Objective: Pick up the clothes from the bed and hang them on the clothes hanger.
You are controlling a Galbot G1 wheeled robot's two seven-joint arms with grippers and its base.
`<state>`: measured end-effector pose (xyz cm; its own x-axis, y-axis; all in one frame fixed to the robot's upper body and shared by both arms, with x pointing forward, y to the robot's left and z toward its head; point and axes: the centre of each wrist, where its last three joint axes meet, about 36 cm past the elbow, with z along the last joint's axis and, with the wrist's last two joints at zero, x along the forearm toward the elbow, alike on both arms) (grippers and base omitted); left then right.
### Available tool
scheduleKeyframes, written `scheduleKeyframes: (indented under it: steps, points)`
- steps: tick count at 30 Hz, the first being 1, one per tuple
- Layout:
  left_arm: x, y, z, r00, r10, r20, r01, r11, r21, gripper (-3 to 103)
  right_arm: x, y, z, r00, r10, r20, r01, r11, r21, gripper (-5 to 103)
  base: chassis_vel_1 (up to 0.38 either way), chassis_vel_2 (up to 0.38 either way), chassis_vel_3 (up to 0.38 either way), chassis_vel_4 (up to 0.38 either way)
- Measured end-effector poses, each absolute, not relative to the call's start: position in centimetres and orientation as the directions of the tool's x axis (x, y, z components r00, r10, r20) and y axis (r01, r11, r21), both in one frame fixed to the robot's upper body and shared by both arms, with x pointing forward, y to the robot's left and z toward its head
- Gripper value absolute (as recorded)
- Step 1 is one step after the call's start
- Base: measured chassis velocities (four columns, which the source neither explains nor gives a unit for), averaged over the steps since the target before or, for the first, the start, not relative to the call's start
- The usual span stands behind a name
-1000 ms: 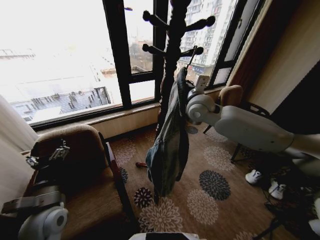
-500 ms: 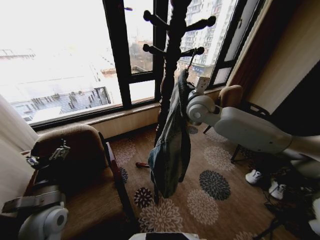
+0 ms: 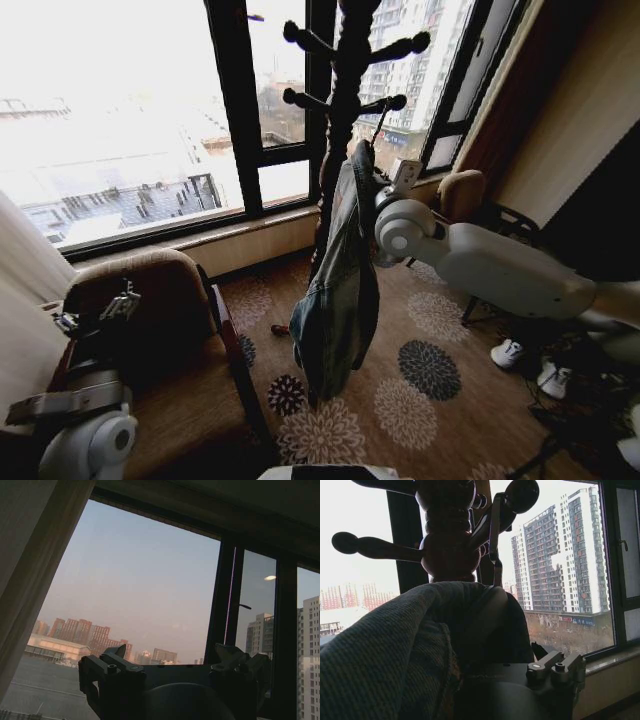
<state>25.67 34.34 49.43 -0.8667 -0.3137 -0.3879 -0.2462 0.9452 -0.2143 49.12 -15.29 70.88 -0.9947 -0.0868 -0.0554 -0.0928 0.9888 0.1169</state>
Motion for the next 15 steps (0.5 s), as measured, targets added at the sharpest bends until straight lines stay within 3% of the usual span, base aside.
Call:
scheduleKeyframes:
  steps: [15]
  points:
    - [25.8,34.2,49.4,-0.869,-0.309,-0.386,-0.244,0.947,-0.209,100,43.6,-18.4,69.6,-0.990,-0.120,-0.077,-0.128,0.986,0.109,100,0.000,0.000,0.000,0.000]
